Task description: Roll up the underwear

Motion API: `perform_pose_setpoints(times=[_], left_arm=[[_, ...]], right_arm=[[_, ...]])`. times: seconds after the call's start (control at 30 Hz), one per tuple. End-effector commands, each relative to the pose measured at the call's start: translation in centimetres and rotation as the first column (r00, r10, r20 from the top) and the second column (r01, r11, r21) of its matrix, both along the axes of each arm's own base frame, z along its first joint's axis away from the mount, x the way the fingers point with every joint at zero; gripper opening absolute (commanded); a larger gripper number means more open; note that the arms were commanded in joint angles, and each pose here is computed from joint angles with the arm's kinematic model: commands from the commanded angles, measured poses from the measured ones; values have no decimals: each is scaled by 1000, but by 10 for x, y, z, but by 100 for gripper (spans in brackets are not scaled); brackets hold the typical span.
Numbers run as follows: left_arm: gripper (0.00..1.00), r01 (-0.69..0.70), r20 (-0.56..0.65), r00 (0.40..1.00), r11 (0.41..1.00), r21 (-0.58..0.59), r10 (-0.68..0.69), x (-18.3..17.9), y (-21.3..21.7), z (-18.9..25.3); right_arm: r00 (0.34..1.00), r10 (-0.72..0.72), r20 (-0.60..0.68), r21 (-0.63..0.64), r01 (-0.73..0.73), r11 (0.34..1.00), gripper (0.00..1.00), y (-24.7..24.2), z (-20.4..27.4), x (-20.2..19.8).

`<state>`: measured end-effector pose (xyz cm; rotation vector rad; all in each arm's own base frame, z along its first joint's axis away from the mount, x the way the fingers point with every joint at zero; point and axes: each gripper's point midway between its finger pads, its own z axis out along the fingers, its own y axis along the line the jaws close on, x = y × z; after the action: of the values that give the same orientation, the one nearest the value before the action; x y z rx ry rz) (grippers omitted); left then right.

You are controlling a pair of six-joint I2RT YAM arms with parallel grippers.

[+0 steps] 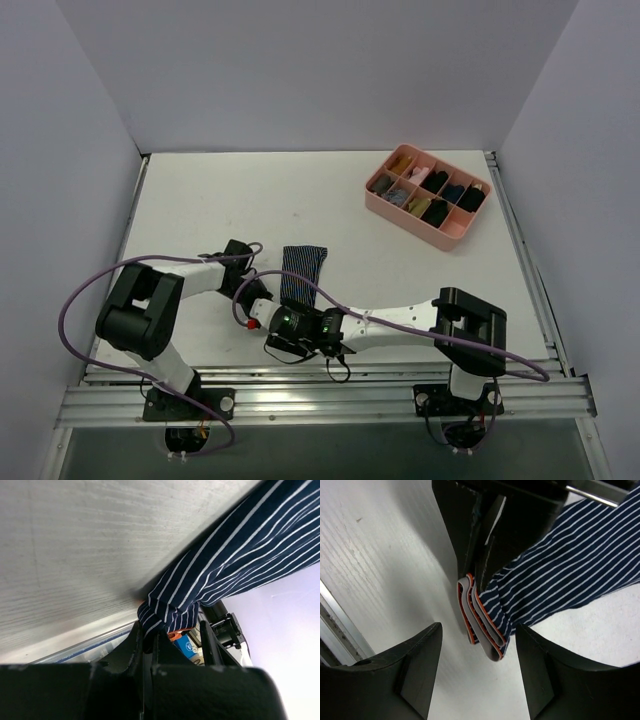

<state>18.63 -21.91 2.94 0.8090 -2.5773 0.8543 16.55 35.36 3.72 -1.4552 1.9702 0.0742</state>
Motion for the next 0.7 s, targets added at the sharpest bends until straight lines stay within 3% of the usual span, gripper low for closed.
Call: perform_pose_setpoints(times=[0.0, 0.37, 0.67], left_arm=[[2, -28, -23, 999, 999, -38, 27, 6, -4, 10], [2, -119, -100, 989, 988, -95, 110, 10, -11, 14], [2, -114, -147, 984, 990, -83, 101, 4, -9, 7]], right_arm=[[999, 9, 43, 31, -10, 999, 56, 12, 5, 6], [998, -17, 65, 47, 14, 999, 55, 17, -7, 11], [985, -98, 145, 26, 96, 995, 46, -3, -18, 24]])
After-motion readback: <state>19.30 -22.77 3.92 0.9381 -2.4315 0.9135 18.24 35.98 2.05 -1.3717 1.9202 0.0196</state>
